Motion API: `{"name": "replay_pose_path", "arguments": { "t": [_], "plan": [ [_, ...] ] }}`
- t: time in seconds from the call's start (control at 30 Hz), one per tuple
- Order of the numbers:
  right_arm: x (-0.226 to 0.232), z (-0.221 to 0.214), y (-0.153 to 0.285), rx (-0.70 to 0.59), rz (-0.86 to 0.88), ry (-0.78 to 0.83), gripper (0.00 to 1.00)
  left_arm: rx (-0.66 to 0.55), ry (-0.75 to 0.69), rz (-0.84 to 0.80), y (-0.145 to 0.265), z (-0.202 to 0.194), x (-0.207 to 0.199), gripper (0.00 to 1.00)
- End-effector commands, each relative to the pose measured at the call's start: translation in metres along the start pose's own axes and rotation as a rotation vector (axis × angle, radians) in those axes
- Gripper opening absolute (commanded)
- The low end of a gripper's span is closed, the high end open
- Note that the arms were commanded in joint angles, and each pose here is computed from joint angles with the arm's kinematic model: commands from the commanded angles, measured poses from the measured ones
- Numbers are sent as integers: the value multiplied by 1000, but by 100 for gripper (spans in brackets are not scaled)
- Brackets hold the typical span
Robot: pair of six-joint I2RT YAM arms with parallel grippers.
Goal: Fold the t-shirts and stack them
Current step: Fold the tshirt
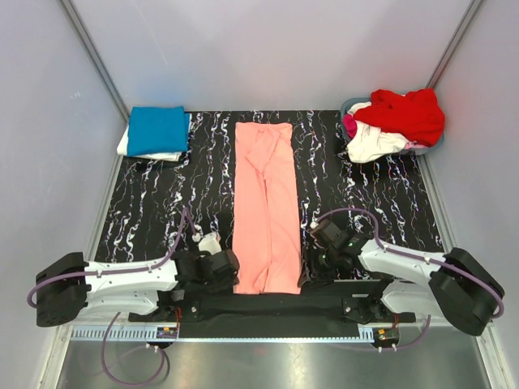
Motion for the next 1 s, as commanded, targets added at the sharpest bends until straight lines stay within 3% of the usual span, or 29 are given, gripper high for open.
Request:
{"name": "replay_pose_path", "arguments": {
  "t": [0.0, 0.33, 0.5, 0.6, 0.7, 0.97],
  "plan": [
    [19, 17, -4, -37, 55, 83, 49, -18, -2, -18, 0, 2, -13, 45],
    [25, 18, -17, 0, 36, 140, 42, -22, 15, -14, 1, 3, -14, 45],
    [25, 17, -17, -14, 45, 154, 29, -16, 15, -13, 0, 1, -15, 43],
    [26, 17, -15, -29, 47, 150, 11, -12, 4, -15, -1, 0, -19, 37],
    [25, 17, -13, -44, 51, 153, 1, -2, -5, -34, -3, -2, -24, 26],
    [24, 16, -7, -76, 53, 141, 0, 2, -3, -37, -4, -3, -21, 6]
  ]
}}
Point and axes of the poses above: each gripper's point midway between its finger pads, its own y axis back along the fingers, its own x axis along the line the jaws close on, z = x × y, the point moved 1 cm from there along y, back along the fingers, and after that the axes turned 9 degrees about y, right-handed, at the moved point
